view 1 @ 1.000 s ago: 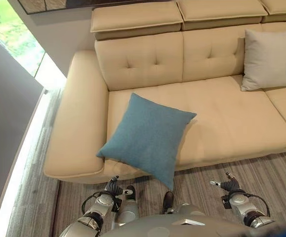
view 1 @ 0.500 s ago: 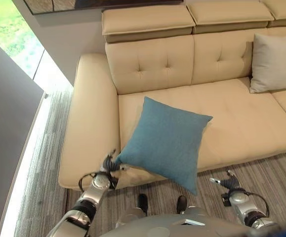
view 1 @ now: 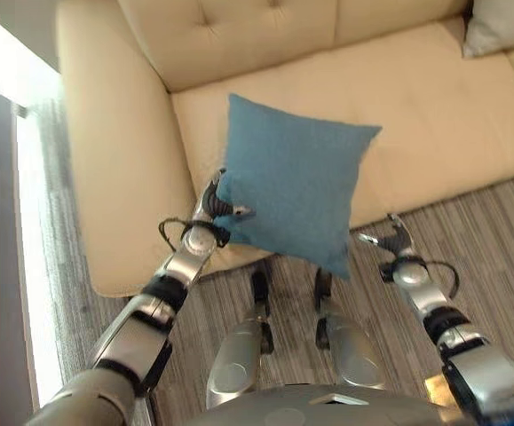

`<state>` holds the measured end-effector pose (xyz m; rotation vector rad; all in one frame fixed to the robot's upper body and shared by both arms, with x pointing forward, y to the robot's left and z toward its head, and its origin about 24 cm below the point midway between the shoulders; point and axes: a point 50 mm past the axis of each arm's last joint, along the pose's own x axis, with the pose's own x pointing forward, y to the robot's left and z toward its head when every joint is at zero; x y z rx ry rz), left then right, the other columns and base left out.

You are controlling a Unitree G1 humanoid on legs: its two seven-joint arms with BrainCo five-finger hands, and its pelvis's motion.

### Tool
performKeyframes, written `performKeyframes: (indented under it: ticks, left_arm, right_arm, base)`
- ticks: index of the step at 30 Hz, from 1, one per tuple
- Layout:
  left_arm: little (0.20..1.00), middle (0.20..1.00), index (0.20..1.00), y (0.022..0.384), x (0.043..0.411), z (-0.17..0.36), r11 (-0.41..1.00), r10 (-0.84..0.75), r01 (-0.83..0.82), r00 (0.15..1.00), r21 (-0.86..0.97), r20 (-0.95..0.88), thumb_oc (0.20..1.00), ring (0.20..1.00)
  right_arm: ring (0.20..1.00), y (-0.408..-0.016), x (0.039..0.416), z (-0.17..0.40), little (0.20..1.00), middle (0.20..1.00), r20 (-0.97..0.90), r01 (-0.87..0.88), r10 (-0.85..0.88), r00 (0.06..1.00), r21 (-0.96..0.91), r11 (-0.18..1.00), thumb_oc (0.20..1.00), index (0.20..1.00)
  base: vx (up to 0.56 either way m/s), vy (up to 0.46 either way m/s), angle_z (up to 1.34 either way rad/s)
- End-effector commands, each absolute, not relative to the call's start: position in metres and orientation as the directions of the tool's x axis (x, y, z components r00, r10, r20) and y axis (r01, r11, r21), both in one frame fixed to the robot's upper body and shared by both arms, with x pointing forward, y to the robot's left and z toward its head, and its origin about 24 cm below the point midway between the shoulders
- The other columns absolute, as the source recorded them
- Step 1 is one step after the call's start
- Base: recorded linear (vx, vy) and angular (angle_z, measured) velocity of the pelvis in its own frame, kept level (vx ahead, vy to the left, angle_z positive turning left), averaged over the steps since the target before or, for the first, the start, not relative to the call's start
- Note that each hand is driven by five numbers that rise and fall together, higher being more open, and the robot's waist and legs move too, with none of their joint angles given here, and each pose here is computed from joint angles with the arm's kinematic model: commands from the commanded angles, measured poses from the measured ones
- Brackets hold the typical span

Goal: Pick up all the scattered cushions and arrange them neatly on the sofa.

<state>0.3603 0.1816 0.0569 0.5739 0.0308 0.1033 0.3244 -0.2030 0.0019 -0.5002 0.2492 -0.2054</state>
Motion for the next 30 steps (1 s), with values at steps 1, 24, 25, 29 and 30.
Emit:
performKeyframes:
  ticks: [1,24,25,29,30]
  left_arm:
    - [1.000,1.000,1.000,0.209,0.349,0.045,0.821,0.214,-0.178,0.977,0.543,-0.003,1.000,1.000]
    - [1.000,1.000,1.000,0.237,0.355,0.041,0.801,0.393,-0.291,0.915,0.523,-0.093,1.000,1.000]
    - [1.000,1.000,1.000,0.236,0.356,0.042,0.808,0.383,-0.281,0.919,0.518,-0.098,1.000,1.000]
    - [1.000,1.000,1.000,0.211,0.366,0.054,0.857,0.292,-0.231,0.954,0.460,-0.065,1.000,1.000]
    - [1.000,1.000,1.000,0.205,0.368,0.056,0.866,0.274,-0.222,0.960,0.447,-0.055,1.000,1.000]
  right_arm:
    - [1.000,-0.200,0.316,-0.004,1.000,1.000,-0.156,0.171,-0.275,0.949,-0.479,0.861,1.000,1.000]
    - [1.000,-0.167,0.334,0.022,1.000,1.000,-0.065,0.201,-0.231,0.971,-0.303,0.931,1.000,1.000]
    - [1.000,-0.165,0.336,0.026,1.000,1.000,-0.054,0.200,-0.226,0.973,-0.296,0.934,1.000,1.000]
    - [1.000,-0.155,0.345,0.035,1.000,1.000,-0.045,0.192,-0.214,0.976,-0.289,0.938,1.000,1.000]
    - [1.000,-0.152,0.347,0.036,1.000,1.000,-0.047,0.188,-0.210,0.977,-0.283,0.940,1.000,1.000]
  base:
    - [-0.05,0.040,-0.04]
    - [0.02,0.032,-0.03]
    - [0.01,0.037,-0.01]
    - [-0.02,0.026,0.08]
    - [0.05,0.020,0.08]
